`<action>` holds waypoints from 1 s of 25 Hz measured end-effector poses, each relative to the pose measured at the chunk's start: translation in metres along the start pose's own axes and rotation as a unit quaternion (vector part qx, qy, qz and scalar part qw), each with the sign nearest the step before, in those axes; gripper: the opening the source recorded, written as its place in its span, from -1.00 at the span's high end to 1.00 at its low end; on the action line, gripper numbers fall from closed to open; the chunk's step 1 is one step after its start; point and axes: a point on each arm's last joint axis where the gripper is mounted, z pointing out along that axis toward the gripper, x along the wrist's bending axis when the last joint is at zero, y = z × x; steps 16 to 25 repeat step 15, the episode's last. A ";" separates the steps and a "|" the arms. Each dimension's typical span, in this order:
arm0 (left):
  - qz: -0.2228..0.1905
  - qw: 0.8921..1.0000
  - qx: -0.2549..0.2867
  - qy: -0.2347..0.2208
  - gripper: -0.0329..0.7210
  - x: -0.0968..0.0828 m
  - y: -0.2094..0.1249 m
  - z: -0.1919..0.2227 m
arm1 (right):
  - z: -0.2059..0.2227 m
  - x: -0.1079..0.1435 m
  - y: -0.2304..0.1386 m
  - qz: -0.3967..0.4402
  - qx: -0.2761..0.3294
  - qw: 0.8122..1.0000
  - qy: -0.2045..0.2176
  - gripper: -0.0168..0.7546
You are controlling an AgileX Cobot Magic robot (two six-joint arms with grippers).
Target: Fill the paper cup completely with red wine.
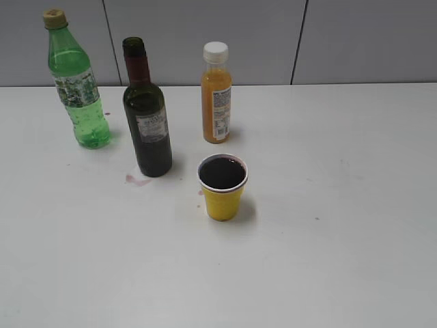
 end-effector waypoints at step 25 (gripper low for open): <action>-0.007 1.000 0.001 0.014 -0.66 0.000 0.000 0.000 | 0.000 0.000 0.000 0.000 0.000 1.000 0.000 -0.56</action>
